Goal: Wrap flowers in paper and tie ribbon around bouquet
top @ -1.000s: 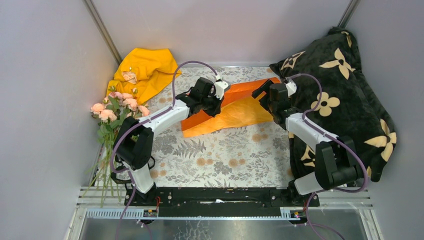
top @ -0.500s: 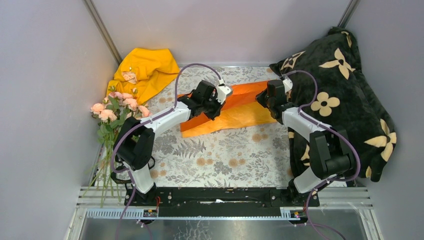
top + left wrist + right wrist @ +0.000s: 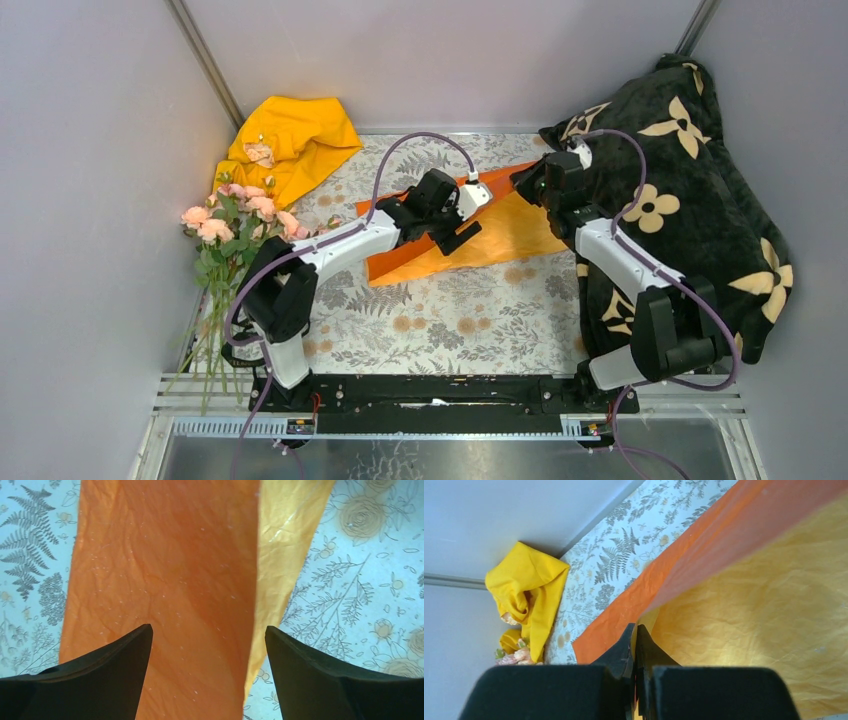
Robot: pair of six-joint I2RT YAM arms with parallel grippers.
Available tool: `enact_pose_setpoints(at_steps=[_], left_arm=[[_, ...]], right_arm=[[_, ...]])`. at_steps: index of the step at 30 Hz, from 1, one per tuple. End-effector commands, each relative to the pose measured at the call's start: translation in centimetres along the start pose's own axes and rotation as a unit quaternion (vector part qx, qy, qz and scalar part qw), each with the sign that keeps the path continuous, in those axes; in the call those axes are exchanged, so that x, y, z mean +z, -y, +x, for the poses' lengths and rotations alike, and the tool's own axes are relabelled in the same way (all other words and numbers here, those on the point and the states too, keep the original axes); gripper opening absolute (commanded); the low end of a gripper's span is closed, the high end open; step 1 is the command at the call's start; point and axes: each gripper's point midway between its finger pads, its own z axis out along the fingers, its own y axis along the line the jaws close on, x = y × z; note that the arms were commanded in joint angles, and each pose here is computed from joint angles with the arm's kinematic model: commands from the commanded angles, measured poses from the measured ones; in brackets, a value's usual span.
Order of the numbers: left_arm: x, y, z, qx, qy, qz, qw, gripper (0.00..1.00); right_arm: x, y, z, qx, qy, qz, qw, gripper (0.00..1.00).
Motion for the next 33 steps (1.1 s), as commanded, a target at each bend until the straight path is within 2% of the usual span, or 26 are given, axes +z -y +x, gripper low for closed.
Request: enact_pose_setpoints(at_steps=[1,3,4,5,7,8,10,12,15,19,21,25,31,33], left_arm=[[0.1,-2.2,-1.4,0.013,0.007,-0.041,0.999,0.90],[0.1,-2.5,-1.6,0.013,0.007,-0.050,0.999,0.83],[0.0,-2.9,-1.5,0.013,0.004,-0.060,0.998,0.74],[-0.1,-3.1,-1.5,0.012,0.002,-0.064,0.998,0.58],[-0.3,-2.7,-1.4,0.008,0.000,-0.055,0.998,0.16],[-0.6,-2.5,-1.3,0.000,-0.004,-0.051,0.999,0.01],[-1.6,-1.0,-2.2,-0.024,0.004,-0.008,1.000,0.00],[-3.3,0.5,-3.8,-0.065,0.019,0.045,0.997,0.00],[-6.3,1.1,-6.6,-0.142,0.052,0.124,0.981,0.00],[-8.2,-2.6,-6.9,-0.264,0.076,0.171,0.946,0.00],[-8.5,-6.1,-5.5,-0.350,0.082,0.190,0.914,0.00],[-7.9,-12.1,-1.2,-0.470,0.081,0.202,0.856,0.00],[-7.4,-18.8,4.6,-0.580,0.101,0.197,0.784,0.00],[-7.4,-20.7,5.7,-0.596,0.107,0.189,0.773,0.00]], right_arm=[[-2.6,-4.7,-2.9,-0.012,0.024,-0.064,0.998,0.00],[-3.1,-5.1,-3.2,-0.026,0.022,-0.066,0.997,0.00],[-3.4,-5.3,-3.4,-0.034,0.022,-0.069,0.997,0.00],[-3.8,-5.7,-3.6,-0.042,0.022,-0.075,0.996,0.00],[-4.3,-6.5,-4.0,-0.065,0.021,-0.089,0.994,0.00],[-4.5,-7.1,-3.9,-0.081,0.012,-0.099,0.992,0.00],[-4.9,-8.3,-4.2,-0.116,-0.004,-0.114,0.987,0.12],[-5.6,-8.4,-3.9,-0.161,-0.029,-0.114,0.980,0.30],[-7.7,-10.3,-4.6,-0.208,-0.035,-0.148,0.966,0.53],[-11.9,-14.0,-5.5,-0.258,-0.047,-0.223,0.939,0.76],[-13.3,-14.6,-6.0,-0.273,-0.050,-0.233,0.932,0.80],[-14.0,-13.2,-7.0,-0.287,-0.033,-0.192,0.938,0.83],[-10.6,-8.0,-4.7,-0.280,-0.072,-0.104,0.952,0.84],[-8.6,-5.0,-3.5,-0.276,-0.099,-0.046,0.955,0.84]])
